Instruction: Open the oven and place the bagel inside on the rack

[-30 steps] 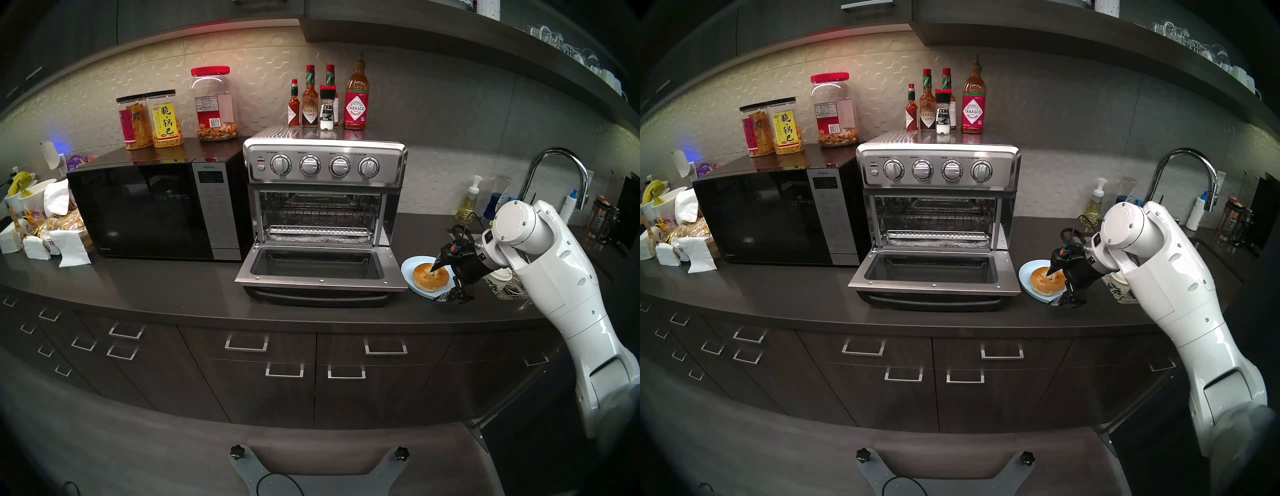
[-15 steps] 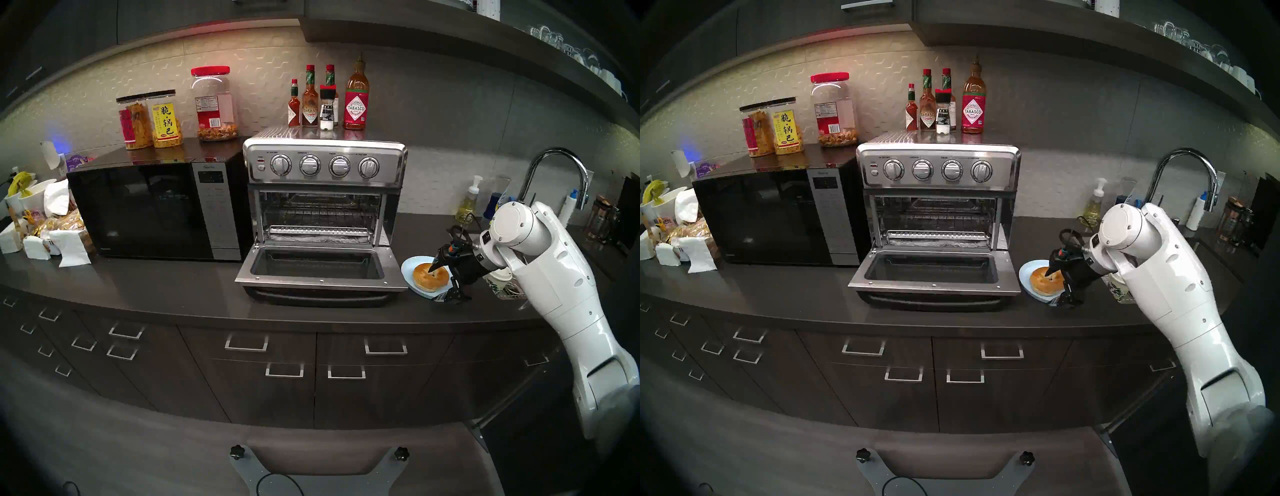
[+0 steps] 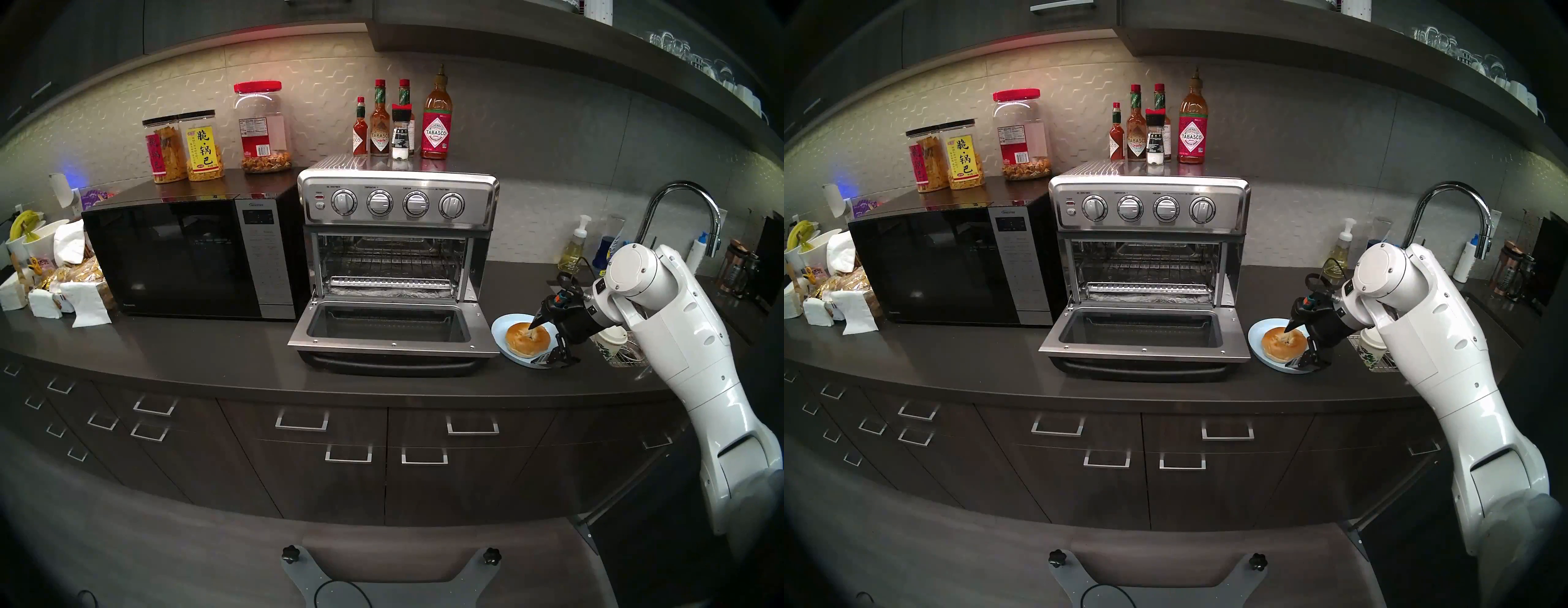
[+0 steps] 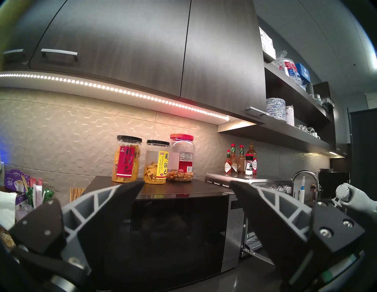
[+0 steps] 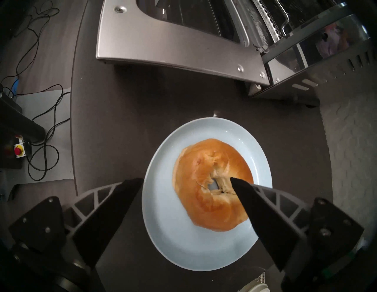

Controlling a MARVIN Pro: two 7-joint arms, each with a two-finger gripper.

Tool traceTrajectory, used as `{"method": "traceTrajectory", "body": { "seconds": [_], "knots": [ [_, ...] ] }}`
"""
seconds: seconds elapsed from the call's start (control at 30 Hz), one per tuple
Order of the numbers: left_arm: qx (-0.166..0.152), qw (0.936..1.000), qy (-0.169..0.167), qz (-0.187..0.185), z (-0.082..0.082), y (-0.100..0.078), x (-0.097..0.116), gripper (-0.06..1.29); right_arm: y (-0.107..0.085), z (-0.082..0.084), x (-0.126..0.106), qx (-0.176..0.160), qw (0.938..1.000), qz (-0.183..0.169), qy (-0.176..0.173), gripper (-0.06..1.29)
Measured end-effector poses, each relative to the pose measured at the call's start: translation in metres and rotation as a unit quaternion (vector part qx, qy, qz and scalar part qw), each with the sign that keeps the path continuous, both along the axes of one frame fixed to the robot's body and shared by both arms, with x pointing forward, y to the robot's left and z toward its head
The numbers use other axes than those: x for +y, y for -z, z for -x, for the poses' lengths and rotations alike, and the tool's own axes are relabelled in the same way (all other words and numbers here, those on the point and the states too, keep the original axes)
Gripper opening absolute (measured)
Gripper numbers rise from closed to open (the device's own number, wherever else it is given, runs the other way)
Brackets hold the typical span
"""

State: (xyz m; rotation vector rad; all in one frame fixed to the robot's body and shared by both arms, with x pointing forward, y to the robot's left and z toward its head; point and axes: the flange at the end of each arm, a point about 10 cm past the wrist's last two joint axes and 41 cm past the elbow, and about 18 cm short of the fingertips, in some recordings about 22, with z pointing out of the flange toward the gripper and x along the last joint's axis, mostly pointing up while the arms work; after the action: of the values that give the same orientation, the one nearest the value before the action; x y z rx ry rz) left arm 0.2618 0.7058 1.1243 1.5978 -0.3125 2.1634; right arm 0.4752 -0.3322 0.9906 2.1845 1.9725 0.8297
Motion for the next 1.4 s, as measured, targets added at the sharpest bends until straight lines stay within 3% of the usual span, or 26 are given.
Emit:
{"method": "traceTrajectory", "body": {
  "seconds": [0.3,0.73,1.4],
  "knots": [
    [0.002,1.0,0.002,0.0,-0.001,0.001,0.0,1.21,-0.001,0.0,-0.001,0.0,1.0,0.002,0.003,1.23],
    [0.004,1.0,0.004,0.0,-0.002,0.003,0.0,1.21,0.018,-0.008,-0.005,0.006,0.9999,0.007,0.012,1.23],
    [0.004,1.0,0.007,-0.001,-0.004,0.003,0.001,1.21,0.032,-0.02,-0.009,0.0,0.9998,0.012,0.016,1.23]
  ]
}}
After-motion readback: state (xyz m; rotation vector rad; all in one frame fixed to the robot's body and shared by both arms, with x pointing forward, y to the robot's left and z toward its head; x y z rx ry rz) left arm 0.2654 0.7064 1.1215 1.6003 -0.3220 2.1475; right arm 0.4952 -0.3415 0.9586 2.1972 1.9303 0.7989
